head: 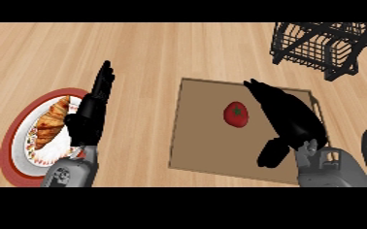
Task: Pick the tomato from the tray and place it in the tiered basket
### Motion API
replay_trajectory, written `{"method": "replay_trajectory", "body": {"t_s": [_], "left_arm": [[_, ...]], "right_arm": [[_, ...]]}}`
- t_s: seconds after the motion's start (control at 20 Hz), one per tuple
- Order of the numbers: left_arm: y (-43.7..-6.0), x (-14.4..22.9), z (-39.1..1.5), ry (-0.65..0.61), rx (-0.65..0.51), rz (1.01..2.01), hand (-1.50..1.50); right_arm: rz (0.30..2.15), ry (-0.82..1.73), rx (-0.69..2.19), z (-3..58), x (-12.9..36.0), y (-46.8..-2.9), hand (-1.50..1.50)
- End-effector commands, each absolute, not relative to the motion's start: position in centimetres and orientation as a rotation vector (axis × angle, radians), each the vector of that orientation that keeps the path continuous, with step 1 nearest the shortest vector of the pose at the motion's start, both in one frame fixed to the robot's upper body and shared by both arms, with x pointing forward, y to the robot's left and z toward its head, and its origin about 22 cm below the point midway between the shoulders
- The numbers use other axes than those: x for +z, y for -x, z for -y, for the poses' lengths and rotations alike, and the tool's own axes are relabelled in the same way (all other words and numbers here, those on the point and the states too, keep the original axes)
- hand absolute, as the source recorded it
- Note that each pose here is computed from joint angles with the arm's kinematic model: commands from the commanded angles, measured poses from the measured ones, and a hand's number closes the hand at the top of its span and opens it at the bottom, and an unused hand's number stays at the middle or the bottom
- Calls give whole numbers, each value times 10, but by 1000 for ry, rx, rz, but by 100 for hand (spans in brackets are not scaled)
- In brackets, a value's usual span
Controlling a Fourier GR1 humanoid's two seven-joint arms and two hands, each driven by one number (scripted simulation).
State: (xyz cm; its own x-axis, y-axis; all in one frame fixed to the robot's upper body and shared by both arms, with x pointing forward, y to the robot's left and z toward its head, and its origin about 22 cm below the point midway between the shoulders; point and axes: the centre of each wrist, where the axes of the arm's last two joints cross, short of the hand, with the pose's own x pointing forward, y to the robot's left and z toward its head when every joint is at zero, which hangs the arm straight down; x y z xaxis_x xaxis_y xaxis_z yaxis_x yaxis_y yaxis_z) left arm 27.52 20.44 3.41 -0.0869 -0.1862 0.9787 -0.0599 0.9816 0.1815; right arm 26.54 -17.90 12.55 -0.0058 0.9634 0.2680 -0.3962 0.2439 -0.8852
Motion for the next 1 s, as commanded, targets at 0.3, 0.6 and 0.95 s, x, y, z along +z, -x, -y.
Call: {"method": "replay_trajectory", "body": {"t_s": [0.3,0.6,0.95], "left_arm": [[-267,35,-213,-221,-109,1648,0],[-274,43,-191,-196,-109,1675,0],[-263,35,-197,-196,-102,1663,0]], "right_arm": [[1038,662,1229,170,94,-261,-150],[1007,678,1222,155,83,-306,-150],[998,660,1225,157,71,-293,-150]]}}
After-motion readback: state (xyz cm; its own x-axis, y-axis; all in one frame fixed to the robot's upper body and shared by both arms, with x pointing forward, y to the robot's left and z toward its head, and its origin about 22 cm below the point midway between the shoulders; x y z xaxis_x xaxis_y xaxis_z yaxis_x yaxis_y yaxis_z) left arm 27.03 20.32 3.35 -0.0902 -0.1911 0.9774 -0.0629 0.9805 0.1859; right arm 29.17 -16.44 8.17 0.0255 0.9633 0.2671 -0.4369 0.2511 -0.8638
